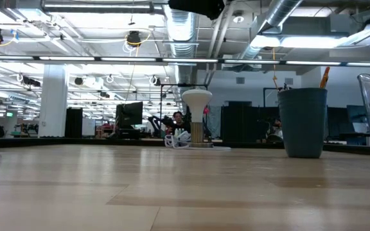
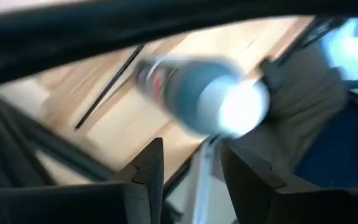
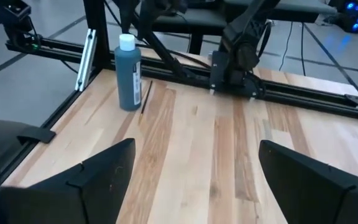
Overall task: Pick & Place Paint Supplies
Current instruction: Put the large dark blue paint bottle into the transparent bin
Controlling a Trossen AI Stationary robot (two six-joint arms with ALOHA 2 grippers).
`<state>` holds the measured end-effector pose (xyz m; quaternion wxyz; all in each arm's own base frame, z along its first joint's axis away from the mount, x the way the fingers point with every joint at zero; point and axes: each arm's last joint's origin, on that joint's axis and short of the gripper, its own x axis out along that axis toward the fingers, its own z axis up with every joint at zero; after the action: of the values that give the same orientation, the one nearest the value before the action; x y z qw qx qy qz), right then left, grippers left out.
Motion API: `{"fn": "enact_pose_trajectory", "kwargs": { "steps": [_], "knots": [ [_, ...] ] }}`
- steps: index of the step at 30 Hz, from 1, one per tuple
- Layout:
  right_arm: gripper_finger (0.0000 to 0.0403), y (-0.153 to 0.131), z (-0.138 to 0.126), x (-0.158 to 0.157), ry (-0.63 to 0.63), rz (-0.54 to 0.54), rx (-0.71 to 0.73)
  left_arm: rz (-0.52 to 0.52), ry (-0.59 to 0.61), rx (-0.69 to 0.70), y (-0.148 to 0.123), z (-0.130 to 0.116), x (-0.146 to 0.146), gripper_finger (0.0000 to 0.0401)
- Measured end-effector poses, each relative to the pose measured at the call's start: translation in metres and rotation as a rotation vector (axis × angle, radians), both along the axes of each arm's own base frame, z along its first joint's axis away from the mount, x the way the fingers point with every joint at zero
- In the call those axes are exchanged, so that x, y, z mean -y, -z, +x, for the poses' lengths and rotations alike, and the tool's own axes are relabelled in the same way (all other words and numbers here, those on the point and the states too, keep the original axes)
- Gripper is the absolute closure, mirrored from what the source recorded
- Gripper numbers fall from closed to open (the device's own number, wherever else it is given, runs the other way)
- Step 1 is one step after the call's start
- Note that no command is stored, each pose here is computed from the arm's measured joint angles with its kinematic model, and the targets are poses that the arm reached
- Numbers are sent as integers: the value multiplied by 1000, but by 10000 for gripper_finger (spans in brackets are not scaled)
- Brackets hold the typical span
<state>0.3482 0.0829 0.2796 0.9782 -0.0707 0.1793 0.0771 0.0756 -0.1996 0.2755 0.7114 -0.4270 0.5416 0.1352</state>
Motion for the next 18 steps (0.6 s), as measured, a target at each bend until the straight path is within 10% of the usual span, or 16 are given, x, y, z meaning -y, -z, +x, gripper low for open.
{"fn": "enact_pose_trajectory", "kwargs": {
  "steps": [18],
  "knots": [
    [69,-1,0,0,8,22,8,209,49,93,50,-8,47,284]
  ]
}}
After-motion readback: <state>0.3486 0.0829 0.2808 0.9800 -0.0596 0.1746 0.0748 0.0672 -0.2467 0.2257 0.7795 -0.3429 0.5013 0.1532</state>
